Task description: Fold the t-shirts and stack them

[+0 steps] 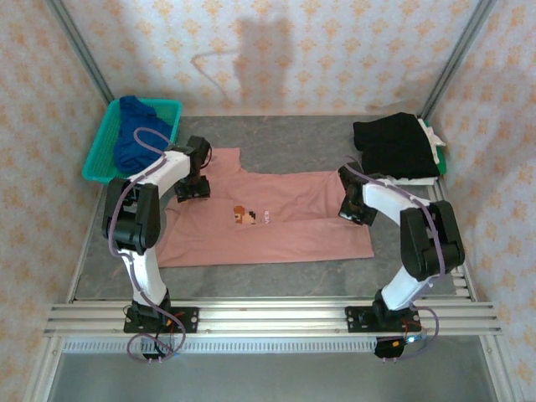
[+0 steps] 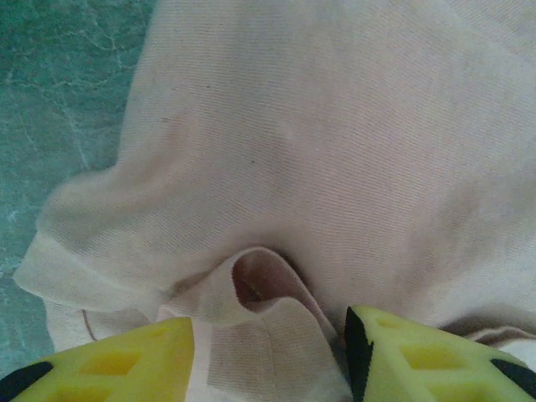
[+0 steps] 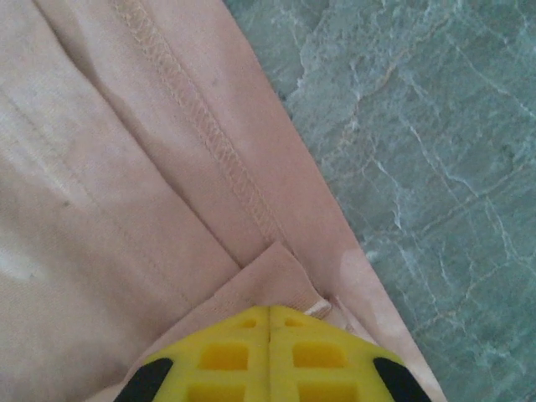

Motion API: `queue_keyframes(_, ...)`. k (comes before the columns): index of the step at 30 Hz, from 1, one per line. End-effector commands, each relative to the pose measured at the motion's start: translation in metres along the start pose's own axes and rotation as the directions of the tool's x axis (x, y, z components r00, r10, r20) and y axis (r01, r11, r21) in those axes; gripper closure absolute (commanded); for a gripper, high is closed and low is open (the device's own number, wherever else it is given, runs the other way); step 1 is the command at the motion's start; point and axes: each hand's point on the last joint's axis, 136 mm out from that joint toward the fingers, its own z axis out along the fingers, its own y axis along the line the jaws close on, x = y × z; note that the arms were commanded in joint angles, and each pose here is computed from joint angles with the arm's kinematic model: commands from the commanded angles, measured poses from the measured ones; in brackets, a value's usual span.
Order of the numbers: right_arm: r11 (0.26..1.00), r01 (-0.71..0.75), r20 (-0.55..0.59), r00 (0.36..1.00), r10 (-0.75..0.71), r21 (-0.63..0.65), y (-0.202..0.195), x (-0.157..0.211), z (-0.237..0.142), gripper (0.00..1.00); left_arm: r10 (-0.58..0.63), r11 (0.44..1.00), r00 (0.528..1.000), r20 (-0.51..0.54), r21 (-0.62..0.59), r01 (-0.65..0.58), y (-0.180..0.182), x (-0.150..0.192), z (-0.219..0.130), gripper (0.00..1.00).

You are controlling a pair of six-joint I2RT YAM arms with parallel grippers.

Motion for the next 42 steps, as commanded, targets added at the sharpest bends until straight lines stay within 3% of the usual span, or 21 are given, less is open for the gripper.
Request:
queue_keyframes(1,0.998,0.003,0.052,0.999,-0.006,0.058,-0.006,-0.018,-0.004,1.0,-0.01,0.998,1.0,0.02,-0.059,0.011,0.016,-0.003,-0.005,0.48)
queue_keyframes(5,0.998,0.006,0.063,0.998,-0.01,0.057,-0.006,-0.021,-0.007,1.0,-0.013,0.999,0.999,0.029,-0.046,0.015,0.016,-0.01,-0.006,0.52)
queue_keyframes(9,0.999,0.005,0.063,0.998,-0.008,0.047,-0.005,-0.021,-0.008,1.0,-0.007,0.999,1.0,-0.002,-0.05,0.007,0.013,-0.009,0.005,0.77)
queue_keyframes(15,0.999,0.008,0.065,0.998,-0.011,0.048,-0.007,-0.02,-0.012,1.0,-0.02,0.998,0.999,0.045,-0.066,0.022,0.023,-0.011,-0.017,0.79)
queue_keyframes(20,1.0,0.002,0.07,0.998,-0.004,0.019,-0.007,-0.019,-0.021,1.0,-0.032,0.996,0.996,0.084,-0.081,0.039,0.035,-0.007,-0.04,0.93)
queue_keyframes(21,1.0,0.001,0.068,0.998,-0.002,0.004,-0.006,-0.017,-0.023,1.0,-0.034,0.996,0.995,0.092,-0.08,0.042,0.037,-0.006,-0.044,0.99)
queue_keyframes(28,0.999,-0.001,0.056,0.998,0.004,-0.039,-0.01,-0.006,-0.037,1.0,-0.041,0.998,0.992,0.116,-0.042,0.046,0.043,0.007,-0.068,1.0)
queue_keyframes(32,0.998,-0.024,0.057,0.998,0.028,-0.063,-0.022,0.005,-0.056,1.0,-0.059,0.998,0.984,0.166,-0.004,0.06,0.052,0.022,-0.098,1.0)
queue_keyframes(37,0.985,-0.081,0.059,0.994,0.09,-0.151,-0.04,0.031,-0.087,1.0,-0.09,0.993,0.962,0.257,0.097,0.067,0.062,0.06,-0.142,1.0)
queue_keyframes(42,0.97,-0.135,0.019,0.99,0.142,-0.204,-0.057,0.066,-0.092,1.0,-0.144,0.982,0.952,0.27,0.156,0.104,0.076,0.106,-0.149,1.0)
